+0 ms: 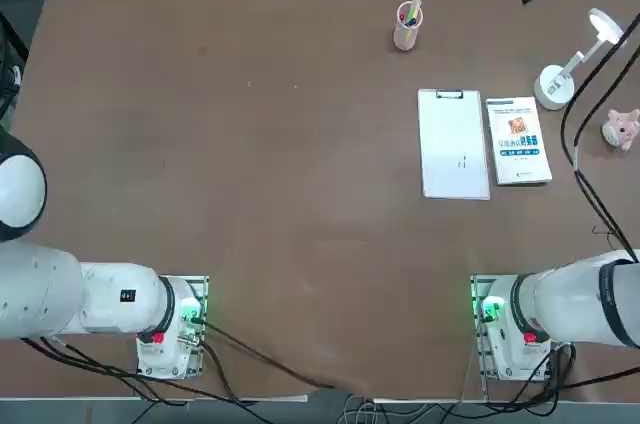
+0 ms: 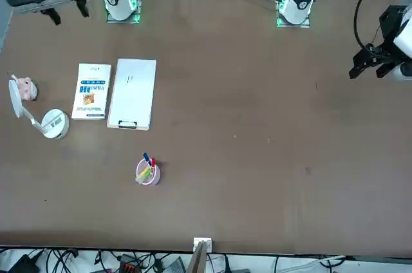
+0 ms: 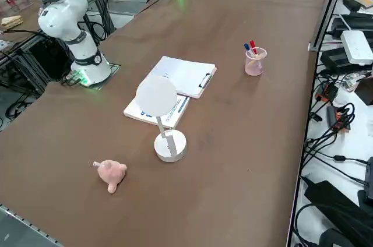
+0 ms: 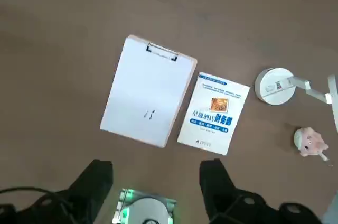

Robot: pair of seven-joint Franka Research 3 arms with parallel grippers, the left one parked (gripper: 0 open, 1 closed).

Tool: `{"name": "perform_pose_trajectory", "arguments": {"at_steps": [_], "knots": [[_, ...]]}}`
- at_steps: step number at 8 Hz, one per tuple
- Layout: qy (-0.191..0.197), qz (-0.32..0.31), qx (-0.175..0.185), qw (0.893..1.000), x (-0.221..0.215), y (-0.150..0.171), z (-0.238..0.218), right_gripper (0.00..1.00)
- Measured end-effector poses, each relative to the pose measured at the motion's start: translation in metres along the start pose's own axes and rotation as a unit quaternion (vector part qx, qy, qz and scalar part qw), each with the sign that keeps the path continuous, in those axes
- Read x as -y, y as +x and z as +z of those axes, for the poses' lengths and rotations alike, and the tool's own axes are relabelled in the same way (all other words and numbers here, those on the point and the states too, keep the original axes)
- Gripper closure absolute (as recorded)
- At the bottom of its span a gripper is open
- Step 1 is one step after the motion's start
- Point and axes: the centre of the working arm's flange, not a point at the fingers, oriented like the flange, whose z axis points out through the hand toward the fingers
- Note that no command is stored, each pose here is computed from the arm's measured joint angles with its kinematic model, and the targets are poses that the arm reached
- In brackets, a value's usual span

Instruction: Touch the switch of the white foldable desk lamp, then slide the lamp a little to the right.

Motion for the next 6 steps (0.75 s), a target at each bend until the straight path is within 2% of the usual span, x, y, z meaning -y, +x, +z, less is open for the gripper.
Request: {"name": "perform_pose_trajectory", "arguments": {"at_steps": [4, 6], "knots": [[0.017, 0.084, -0.003, 0.996, -0.066, 0.053, 0.025, 0.0], [0.035, 0.116, 0.001, 0.993, -0.087, 0.064, 0.04, 0.0]]}}
